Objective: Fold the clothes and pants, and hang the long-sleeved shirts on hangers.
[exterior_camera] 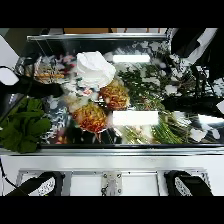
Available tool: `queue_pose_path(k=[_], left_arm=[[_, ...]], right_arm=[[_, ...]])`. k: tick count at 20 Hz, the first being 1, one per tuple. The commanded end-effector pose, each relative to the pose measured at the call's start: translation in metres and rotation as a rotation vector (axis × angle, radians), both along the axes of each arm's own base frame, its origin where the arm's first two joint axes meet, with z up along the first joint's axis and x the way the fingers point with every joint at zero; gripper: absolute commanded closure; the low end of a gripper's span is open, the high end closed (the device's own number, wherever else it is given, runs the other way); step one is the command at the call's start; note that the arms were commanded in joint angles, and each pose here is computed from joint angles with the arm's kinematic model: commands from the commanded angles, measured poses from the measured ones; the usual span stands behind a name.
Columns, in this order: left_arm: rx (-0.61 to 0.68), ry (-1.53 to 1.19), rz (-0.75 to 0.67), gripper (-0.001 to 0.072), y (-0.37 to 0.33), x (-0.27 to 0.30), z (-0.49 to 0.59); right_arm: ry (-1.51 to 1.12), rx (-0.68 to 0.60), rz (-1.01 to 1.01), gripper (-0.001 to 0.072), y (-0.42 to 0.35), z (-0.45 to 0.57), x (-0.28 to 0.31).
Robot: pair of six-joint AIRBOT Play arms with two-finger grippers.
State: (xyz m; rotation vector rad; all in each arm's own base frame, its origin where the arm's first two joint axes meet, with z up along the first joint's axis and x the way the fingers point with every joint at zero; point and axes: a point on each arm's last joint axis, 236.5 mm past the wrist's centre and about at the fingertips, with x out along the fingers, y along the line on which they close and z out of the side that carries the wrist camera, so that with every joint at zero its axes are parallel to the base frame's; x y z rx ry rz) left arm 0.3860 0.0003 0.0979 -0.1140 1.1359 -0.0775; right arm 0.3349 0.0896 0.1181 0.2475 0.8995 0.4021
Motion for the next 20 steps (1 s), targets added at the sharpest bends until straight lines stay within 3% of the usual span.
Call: queue_pose_path(k=[1,3,7,16,17,19,20], left_arm=[[0.247,0.059,0.302,-0.0005,0.129,-0.047,0.015],[0.303,0.095,0.457,-0.0005,0.180,-0.081,0.005],[0.285,0.103,0.650,-0.0004,0.232,-0.118,-0.043],[0.237,0.251,0.625,-0.0003,0.235,-0.126,-0.142],[0.233,0.261,0.625,0.0021,0.234,-0.127,-0.146],[0.224,0.273,0.622,0.0512,0.232,-0.127,-0.149],[0.222,0.267,0.616,0.0667,0.229,-0.125,-0.147]], right_arm=[[0.002,0.001,0.001,0.0699,0.000,0.000,0.000],[0.001,0.001,0.001,0.0699,0.000,0.000,0.000],[0.002,0.001,0.001,0.0699,0.000,0.000,0.000],[0.001,0.001,0.001,0.0699,0.000,0.000,0.000],[0.001,0.001,0.001,0.0699,0.000,0.000,0.000],[0.002,0.001,0.001,0.0699,0.000,0.000,0.000],[0.002,0.001,0.001,0.0699,0.000,0.000,0.000]])
